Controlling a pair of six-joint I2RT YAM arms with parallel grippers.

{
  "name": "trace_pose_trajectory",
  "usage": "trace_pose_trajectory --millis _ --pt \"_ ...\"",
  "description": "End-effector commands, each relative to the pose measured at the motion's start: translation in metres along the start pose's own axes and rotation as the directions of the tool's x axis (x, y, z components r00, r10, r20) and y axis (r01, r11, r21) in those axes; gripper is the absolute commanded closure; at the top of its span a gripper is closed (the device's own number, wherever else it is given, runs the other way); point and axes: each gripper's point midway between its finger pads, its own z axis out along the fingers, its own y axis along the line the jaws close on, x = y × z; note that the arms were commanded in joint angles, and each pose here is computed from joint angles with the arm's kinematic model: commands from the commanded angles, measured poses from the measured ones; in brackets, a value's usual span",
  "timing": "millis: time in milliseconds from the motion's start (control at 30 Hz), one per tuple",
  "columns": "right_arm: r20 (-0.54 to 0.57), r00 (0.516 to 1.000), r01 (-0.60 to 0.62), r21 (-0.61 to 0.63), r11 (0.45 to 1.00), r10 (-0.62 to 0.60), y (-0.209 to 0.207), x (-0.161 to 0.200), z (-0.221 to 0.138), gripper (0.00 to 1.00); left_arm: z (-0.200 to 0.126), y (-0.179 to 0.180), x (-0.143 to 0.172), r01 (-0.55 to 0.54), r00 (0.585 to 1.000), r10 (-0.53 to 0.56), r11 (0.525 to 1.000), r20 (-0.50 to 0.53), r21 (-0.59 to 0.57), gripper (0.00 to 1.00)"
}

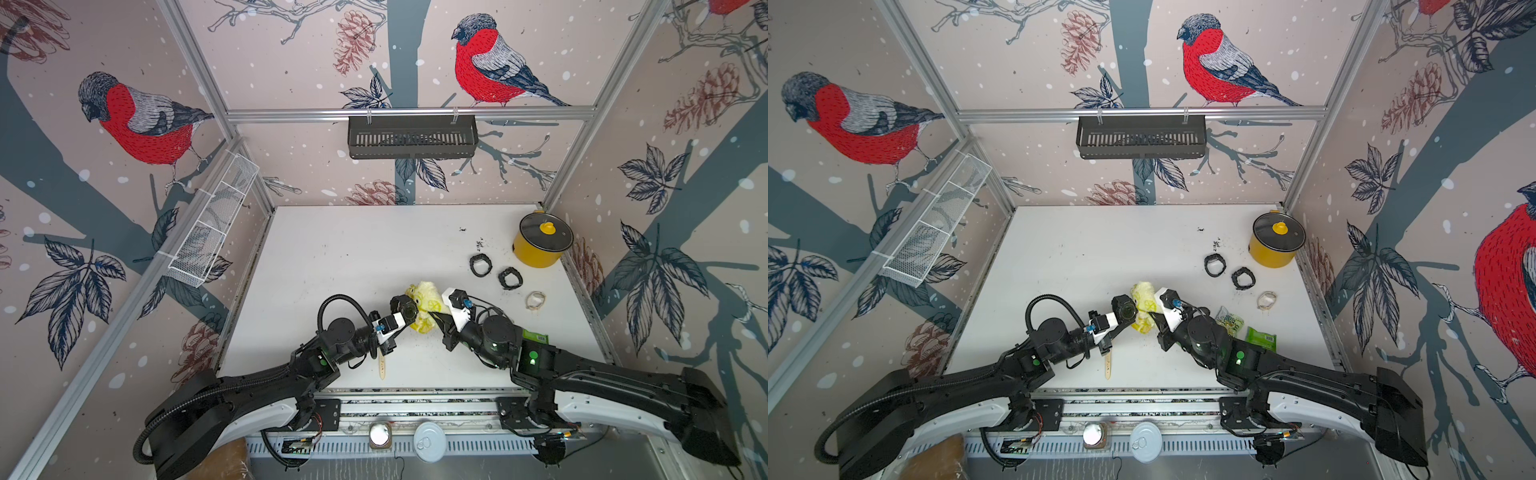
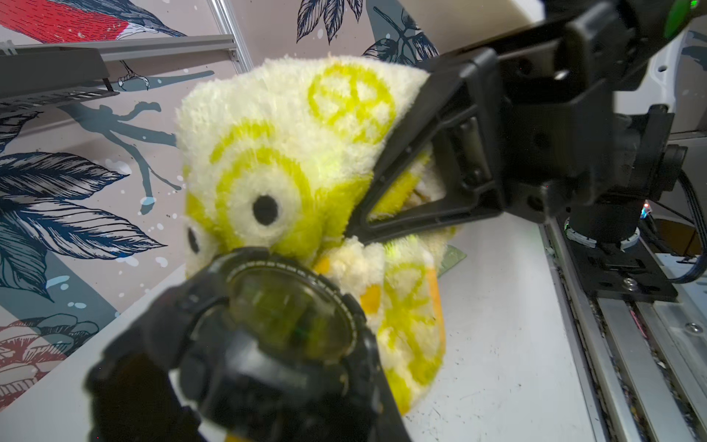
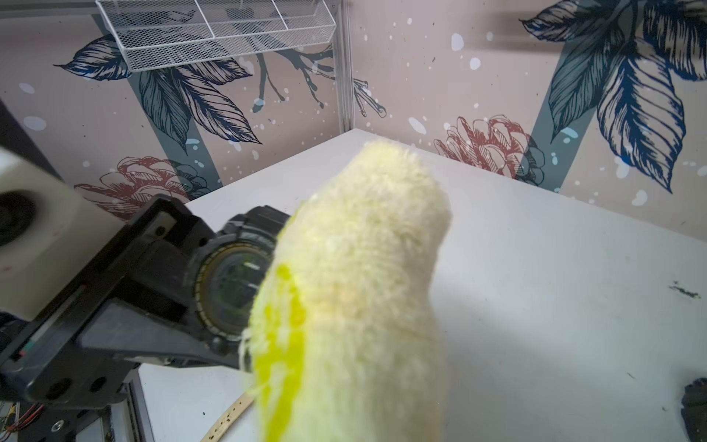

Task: Wipe the watch dial
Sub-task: Wipe the dirt from the watch dial.

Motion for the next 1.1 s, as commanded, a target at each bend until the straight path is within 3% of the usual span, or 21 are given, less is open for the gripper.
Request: trace_pose_trajectory --millis 0,400,733,1067 --pt "0.093 0.992 0.081 0.039 0.996 -0.085 0.008 -0.030 0.001 0.93 0.006 0.003 -0.007 0.022 1.000 -0.022 1.000 0.011 0.004 1.00" --pt "0.168 0.974 0.144 0.044 0.989 -0.149 0.010 -0.061 -0.001 0.93 0.008 -0.003 -0.006 0.018 1.000 -0.019 0.999 0.011 0.041 1.00" --pt "0.161 0.984 0.092 -0.073 0.993 -0.080 0.032 -0.040 0.019 0.95 0.014 0.002 -0.018 0.065 0.997 -0.067 0.997 0.041 0.036 1.00" --pt "0.153 0.988 0.010 -0.111 0.994 0.007 0.039 -0.013 0.025 0.95 0.014 0.007 -0.043 0.109 0.987 -0.113 0.993 0.117 0.040 1.00"
